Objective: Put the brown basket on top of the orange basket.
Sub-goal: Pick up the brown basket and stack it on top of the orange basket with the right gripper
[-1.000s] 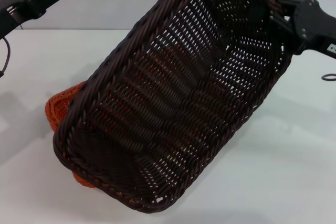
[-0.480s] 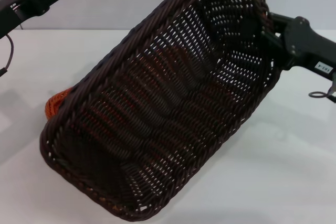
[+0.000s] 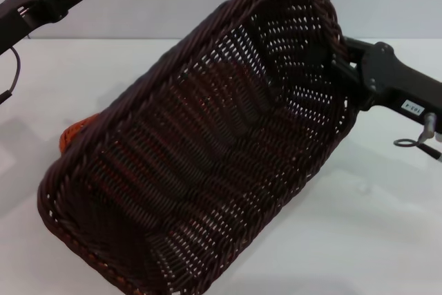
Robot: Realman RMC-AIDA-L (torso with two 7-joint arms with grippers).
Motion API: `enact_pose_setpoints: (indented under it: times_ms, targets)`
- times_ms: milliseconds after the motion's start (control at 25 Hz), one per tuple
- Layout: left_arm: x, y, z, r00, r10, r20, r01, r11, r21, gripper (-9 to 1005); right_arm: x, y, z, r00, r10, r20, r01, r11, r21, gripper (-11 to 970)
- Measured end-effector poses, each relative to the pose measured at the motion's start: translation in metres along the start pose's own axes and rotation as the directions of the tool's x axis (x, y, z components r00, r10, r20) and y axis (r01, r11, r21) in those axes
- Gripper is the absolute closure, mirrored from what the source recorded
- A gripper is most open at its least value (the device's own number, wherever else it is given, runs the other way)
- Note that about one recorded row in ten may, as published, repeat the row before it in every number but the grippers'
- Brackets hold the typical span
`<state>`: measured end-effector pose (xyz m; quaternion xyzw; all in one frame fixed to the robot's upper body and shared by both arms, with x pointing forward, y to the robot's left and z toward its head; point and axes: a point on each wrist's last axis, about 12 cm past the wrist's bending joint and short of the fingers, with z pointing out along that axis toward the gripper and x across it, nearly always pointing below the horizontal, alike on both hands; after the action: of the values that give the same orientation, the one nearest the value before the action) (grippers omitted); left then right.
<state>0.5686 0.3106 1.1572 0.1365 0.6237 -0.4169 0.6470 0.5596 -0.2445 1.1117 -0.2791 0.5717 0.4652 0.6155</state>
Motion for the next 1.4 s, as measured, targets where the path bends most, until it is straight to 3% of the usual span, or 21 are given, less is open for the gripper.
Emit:
enact_pose_setpoints:
  times_ms: [600,1080,1400]
  targets:
    - [0.003,0.002,0.002,1.000,-0.003,-0.003,0.003,1.000,-0.010,169,0.016,0.001,-0.005,1.000,0.008,-0.021,-0.006,0.998,0.066,796]
    - [0.000,0.004,0.005,1.000,0.002,0.002,-0.002,1.000,-0.020,170,0.031,0.007,-0.033,0.998,0.054,-0.040,-0.047,0.988,0.146,799]
    - [0.001,0.004,0.009,1.000,0.012,-0.001,-0.012,1.000,-0.025,170,0.036,0.005,-0.036,0.995,0.070,-0.068,-0.057,0.982,0.181,805]
